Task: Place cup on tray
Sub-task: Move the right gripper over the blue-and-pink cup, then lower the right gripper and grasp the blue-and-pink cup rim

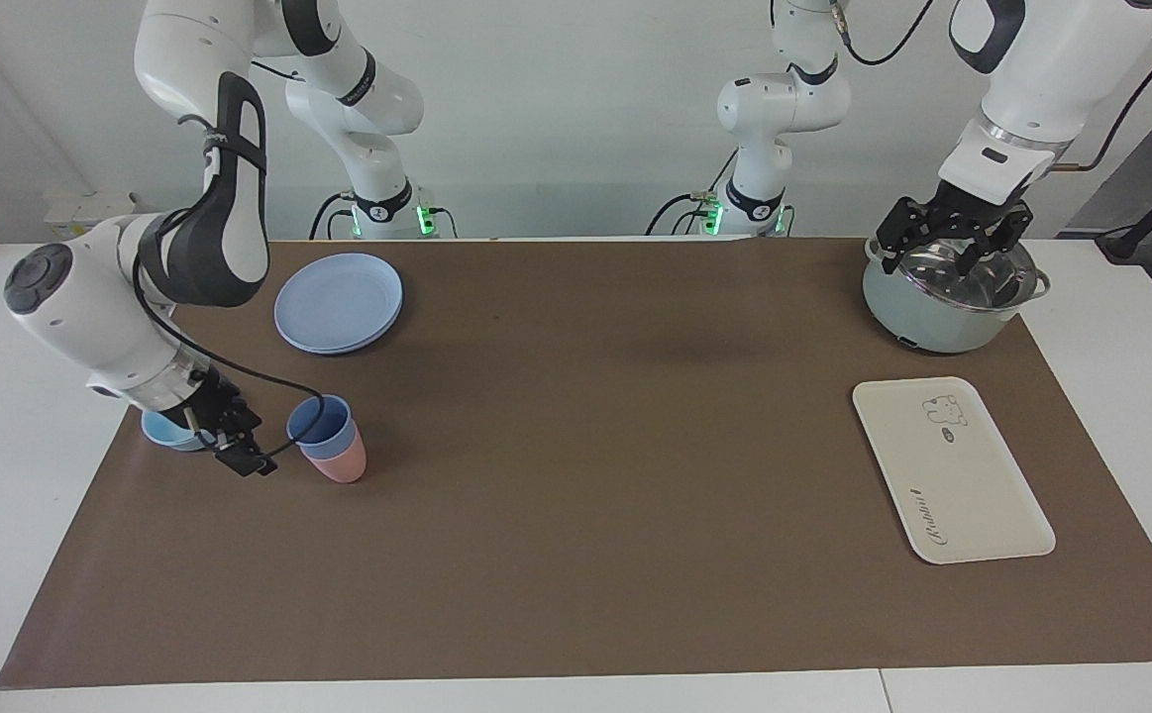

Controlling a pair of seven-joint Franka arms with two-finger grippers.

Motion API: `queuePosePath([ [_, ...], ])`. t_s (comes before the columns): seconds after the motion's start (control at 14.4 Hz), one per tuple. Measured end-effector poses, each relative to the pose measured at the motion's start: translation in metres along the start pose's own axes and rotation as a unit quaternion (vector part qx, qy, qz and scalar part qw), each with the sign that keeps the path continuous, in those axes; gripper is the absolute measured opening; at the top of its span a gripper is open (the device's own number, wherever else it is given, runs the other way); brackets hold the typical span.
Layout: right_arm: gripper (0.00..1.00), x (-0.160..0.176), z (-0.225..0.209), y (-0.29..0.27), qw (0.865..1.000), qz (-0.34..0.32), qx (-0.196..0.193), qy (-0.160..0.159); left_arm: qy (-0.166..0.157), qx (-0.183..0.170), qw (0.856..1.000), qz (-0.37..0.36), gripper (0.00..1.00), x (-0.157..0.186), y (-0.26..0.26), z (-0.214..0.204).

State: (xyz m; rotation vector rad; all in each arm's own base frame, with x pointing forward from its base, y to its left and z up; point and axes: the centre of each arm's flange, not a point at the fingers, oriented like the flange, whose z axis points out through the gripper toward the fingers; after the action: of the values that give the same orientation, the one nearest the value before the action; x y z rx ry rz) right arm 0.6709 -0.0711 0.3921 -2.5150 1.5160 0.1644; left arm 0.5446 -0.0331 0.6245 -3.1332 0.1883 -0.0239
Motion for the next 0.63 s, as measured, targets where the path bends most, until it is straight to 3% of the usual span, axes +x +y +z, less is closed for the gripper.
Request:
queuePosePath([
  [0.35,0.94,0.027,0.062,0.004,0.997,0.059,0.0,-0.059,0.0,0.0,1.0,0.0,1.0,0.0,0.0,0.0],
  [0.63,1.0,0.028,0.077,0.006,0.991,0.095,0.002,-0.093,0.0,0.0,1.0,0.0,1.0,0.0,0.0,0.0],
])
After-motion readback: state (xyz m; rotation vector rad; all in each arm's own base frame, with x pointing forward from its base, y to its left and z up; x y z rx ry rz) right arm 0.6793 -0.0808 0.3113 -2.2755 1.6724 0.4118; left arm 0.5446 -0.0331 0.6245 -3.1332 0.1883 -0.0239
